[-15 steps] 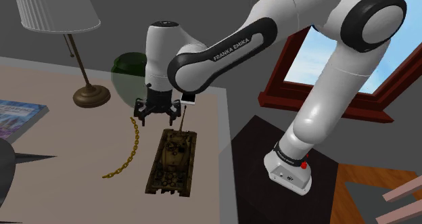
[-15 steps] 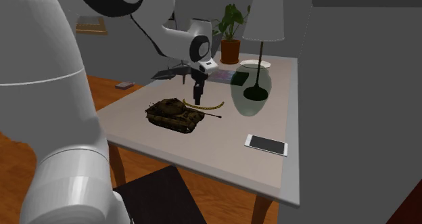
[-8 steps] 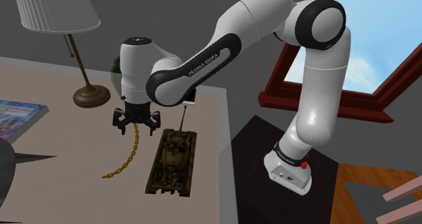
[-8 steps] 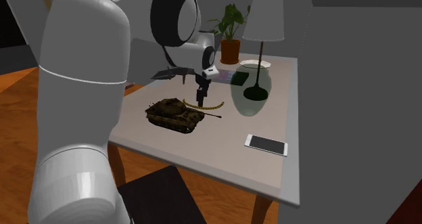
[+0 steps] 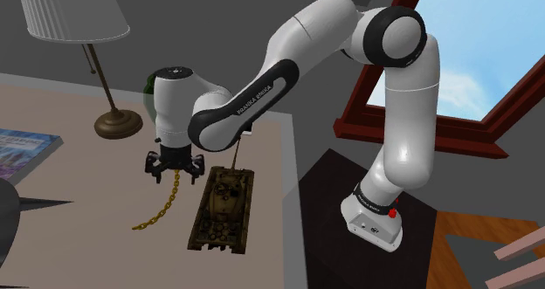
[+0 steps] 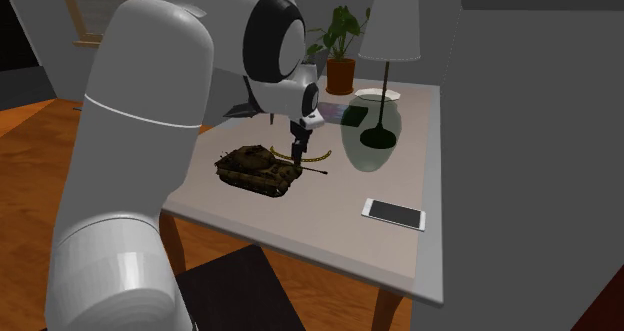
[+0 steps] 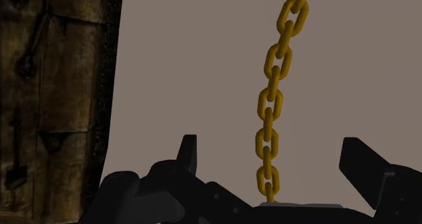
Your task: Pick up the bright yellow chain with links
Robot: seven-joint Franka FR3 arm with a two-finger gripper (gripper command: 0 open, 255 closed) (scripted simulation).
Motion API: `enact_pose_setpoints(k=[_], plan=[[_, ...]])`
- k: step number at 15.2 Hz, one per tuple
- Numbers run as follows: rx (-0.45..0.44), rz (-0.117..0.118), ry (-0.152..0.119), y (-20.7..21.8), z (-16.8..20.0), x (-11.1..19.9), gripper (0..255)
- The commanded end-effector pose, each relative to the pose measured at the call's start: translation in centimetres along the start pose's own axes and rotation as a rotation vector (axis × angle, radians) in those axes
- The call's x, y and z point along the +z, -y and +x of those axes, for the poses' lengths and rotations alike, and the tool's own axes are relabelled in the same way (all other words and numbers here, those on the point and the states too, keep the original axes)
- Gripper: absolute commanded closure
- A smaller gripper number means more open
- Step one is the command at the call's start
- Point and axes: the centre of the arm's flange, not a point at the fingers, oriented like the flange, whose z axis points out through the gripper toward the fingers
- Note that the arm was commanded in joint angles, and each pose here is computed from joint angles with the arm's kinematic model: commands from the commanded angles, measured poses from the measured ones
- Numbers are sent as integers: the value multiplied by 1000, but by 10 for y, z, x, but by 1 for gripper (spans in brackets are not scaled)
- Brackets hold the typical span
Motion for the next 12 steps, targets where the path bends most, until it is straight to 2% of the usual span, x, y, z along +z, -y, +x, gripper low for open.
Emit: enact_pose_setpoints(k=[1, 2, 12], plan=[[0, 1, 0, -1, 0, 3, 0], [0, 1, 0, 0, 0, 3, 255], [0, 1, 0, 0, 0, -2, 255]])
